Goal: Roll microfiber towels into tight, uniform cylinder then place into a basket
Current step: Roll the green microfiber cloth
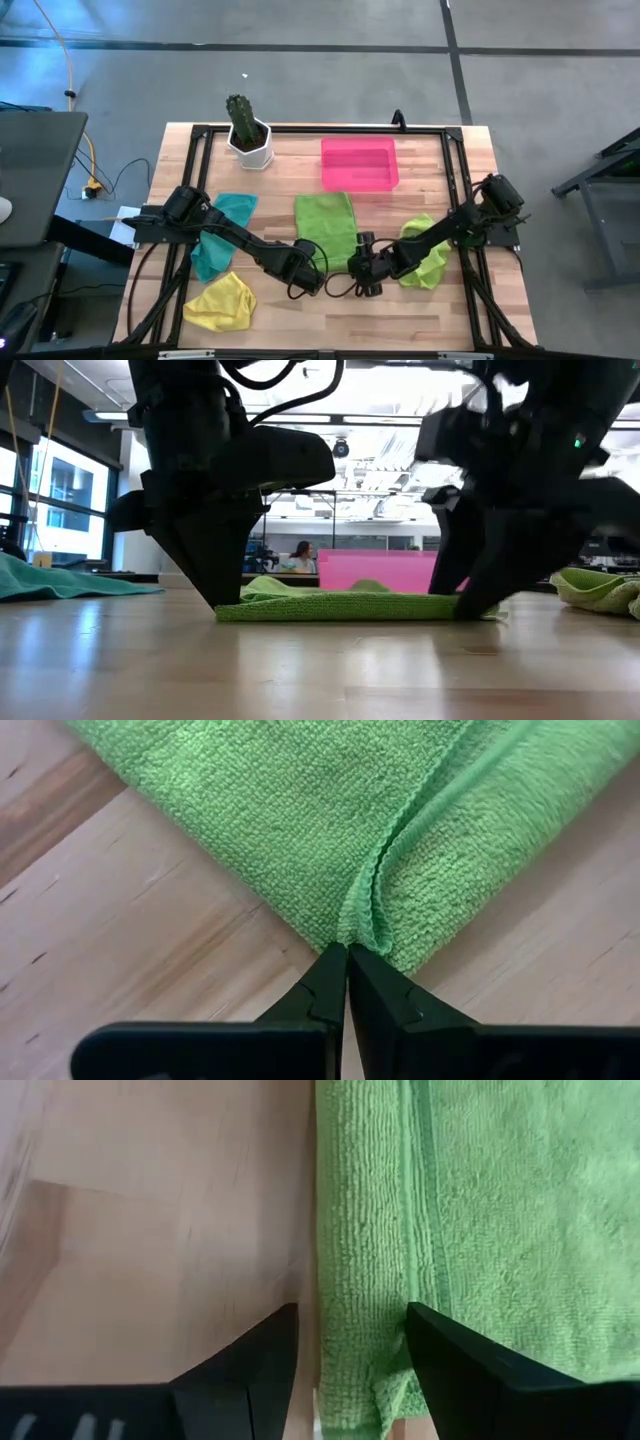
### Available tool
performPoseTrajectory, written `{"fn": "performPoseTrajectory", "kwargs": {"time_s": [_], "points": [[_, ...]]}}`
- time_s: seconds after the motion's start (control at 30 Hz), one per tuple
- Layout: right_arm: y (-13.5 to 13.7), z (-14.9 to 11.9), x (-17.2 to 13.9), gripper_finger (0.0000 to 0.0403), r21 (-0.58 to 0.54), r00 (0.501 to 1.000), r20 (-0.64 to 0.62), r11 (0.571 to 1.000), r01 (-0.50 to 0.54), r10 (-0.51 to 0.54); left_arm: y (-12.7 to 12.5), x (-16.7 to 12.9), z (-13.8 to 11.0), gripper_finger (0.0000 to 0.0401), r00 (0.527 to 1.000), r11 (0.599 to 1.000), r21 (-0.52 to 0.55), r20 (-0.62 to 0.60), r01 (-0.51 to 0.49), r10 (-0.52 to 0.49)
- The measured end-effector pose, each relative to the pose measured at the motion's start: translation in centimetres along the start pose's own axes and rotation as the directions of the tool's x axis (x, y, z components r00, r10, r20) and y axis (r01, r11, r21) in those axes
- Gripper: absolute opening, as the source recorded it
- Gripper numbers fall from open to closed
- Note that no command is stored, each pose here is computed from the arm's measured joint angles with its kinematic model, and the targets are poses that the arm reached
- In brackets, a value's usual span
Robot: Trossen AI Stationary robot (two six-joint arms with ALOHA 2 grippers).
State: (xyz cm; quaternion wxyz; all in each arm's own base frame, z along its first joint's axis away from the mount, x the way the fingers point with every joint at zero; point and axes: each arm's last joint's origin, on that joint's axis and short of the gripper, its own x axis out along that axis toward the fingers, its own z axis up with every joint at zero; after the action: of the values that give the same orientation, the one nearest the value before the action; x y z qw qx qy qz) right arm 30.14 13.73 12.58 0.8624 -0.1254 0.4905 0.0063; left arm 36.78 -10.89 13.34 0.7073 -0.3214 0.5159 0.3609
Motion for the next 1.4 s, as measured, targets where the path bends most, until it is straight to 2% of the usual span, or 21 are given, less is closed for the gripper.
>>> {"fn": "performPoseTrajectory", "kwargs": {"time_s": [0.13, 0.27, 0.37, 0.57, 0.7, 0.87, 0.93, 1.03, 1.17, 1.23, 1.3, 1.4], "points": [[-0.1, 0.0, 0.4, 0.0175, 0.013, 1.000, -0.007, 1.000, -0.003, 0.003, 0.0, 0.0, 0.0, 0.0006, 1.000, 1.000, 0.021, 0.001, 0.000, 0.000], [-0.1, -0.1, 0.5, 0.0150, 0.049, 1.000, -0.014, 0.999, -0.008, 0.008, 0.0, 0.0, 0.0, 0.0006, 1.000, 0.996, 0.089, 0.003, -0.001, 0.001], [0.0, -0.1, 0.5, 0.0120, 0.074, 1.000, -0.017, 0.997, -0.018, 0.019, 0.0, -0.1, 0.0, 0.0006, 1.000, 0.984, 0.181, 0.005, 0.001, -0.002], [0.0, -0.2, 0.6, 0.0064, 0.106, 0.999, -0.023, 0.994, -0.026, 0.029, 0.0, -0.2, 0.0, 0.0010, 1.000, 0.930, 0.366, -0.026, 0.022, -0.013], [0.0, -0.2, 0.6, 0.0043, 0.110, 0.999, -0.026, 0.993, -0.039, 0.042, 0.0, -0.2, 0.0, 0.0036, 0.999, 0.900, 0.436, -0.039, 0.030, -0.014], [0.0, -0.2, 0.6, 0.0041, 0.112, 0.999, -0.028, 0.993, -0.039, 0.043, 0.2, -0.3, 0.2, 0.0083, 0.999, 0.861, 0.508, -0.041, 0.024, -0.004], [0.0, -0.2, 0.6, 0.0041, 0.119, 0.999, -0.028, 0.992, -0.039, 0.043, 0.4, -0.4, 0.3, 0.0099, 0.999, 0.854, 0.520, -0.039, -0.006, 0.032], [0.0, -0.2, 0.6, 0.0041, 0.133, 0.999, -0.029, 0.990, -0.039, 0.044, 1.1, -1.2, 0.6, 0.0116, 0.987, 0.839, 0.532, -0.039, -0.114, 0.159], [0.0, -0.2, 0.6, 0.0041, 0.135, 0.998, -0.031, 0.990, -0.041, 0.046, 0.8, -3.1, 1.2, 0.0122, 0.976, 0.809, 0.570, -0.052, -0.146, 0.213], [0.0, -0.2, 0.6, 0.0041, 0.142, 0.998, -0.032, 0.989, -0.041, 0.046, 0.2, -3.9, 0.9, 0.0121, 0.981, 0.784, 0.608, -0.045, -0.122, 0.187], [0.0, -0.2, 0.6, 0.0041, 0.162, 0.998, -0.033, 0.986, -0.039, 0.045, -0.9, -4.5, 0.3, 0.0119, 0.993, 0.752, 0.656, -0.028, -0.066, 0.112], [0.0, -0.3, 0.7, 0.0041, 0.182, 0.998, -0.034, 0.983, -0.038, 0.045, -2.2, -4.8, -1.0, 0.0118, 1.000, 0.681, 0.732, -0.003, -0.004, 0.009]]}}
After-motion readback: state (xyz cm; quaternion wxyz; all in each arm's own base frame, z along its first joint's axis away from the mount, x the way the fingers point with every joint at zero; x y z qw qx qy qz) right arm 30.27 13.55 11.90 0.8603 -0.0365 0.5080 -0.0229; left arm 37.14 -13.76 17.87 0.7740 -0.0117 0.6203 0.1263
